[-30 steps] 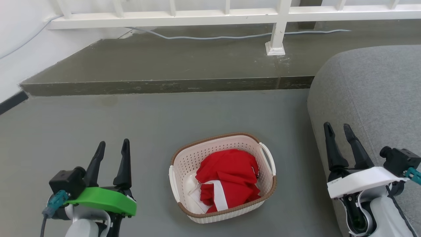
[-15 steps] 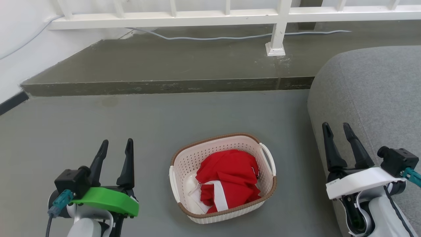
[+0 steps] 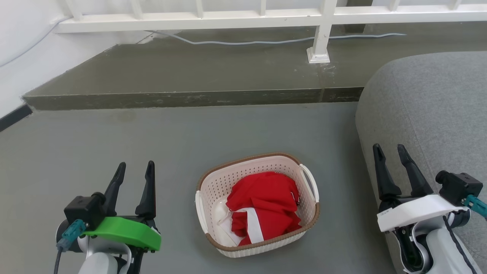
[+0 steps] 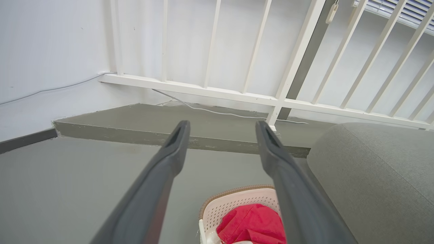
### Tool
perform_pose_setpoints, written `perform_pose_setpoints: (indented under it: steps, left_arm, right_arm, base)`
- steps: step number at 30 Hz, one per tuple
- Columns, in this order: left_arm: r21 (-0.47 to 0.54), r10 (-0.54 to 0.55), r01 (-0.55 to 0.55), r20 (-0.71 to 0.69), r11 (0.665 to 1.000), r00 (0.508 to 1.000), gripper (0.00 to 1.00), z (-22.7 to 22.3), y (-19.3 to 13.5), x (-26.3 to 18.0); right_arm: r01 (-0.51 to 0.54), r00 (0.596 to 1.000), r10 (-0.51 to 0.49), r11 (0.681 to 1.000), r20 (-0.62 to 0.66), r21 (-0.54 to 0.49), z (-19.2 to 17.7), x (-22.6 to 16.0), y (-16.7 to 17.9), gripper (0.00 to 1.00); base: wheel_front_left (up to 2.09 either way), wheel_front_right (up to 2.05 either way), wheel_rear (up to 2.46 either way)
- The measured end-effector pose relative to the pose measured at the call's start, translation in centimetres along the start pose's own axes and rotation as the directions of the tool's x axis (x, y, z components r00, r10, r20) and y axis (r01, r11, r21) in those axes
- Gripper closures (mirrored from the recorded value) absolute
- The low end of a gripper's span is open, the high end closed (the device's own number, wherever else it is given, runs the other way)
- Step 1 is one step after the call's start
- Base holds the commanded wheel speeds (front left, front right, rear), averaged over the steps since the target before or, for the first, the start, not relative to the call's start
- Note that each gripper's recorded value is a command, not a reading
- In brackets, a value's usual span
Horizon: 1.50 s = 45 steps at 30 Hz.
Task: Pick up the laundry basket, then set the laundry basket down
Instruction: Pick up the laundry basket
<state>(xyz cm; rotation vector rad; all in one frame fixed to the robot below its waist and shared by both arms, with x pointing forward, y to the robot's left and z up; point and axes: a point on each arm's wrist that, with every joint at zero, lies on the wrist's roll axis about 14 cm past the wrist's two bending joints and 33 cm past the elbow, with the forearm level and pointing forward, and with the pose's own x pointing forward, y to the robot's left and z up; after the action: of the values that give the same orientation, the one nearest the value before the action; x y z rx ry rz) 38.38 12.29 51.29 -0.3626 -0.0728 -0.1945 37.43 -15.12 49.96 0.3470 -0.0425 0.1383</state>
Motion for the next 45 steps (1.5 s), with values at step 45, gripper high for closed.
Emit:
perform_pose_setpoints:
  steps: [45]
  left_arm:
    - [-0.088,0.007,-0.040,-0.347,0.995,0.938,0.00,-14.9,2.6,7.7]
  right_arm:
    - [0.065,0.994,-0.064,0.998,-0.093,0.012,-5.6,7.6,-3.9,0.00]
  base:
    - [0.00,0.00,0.00]
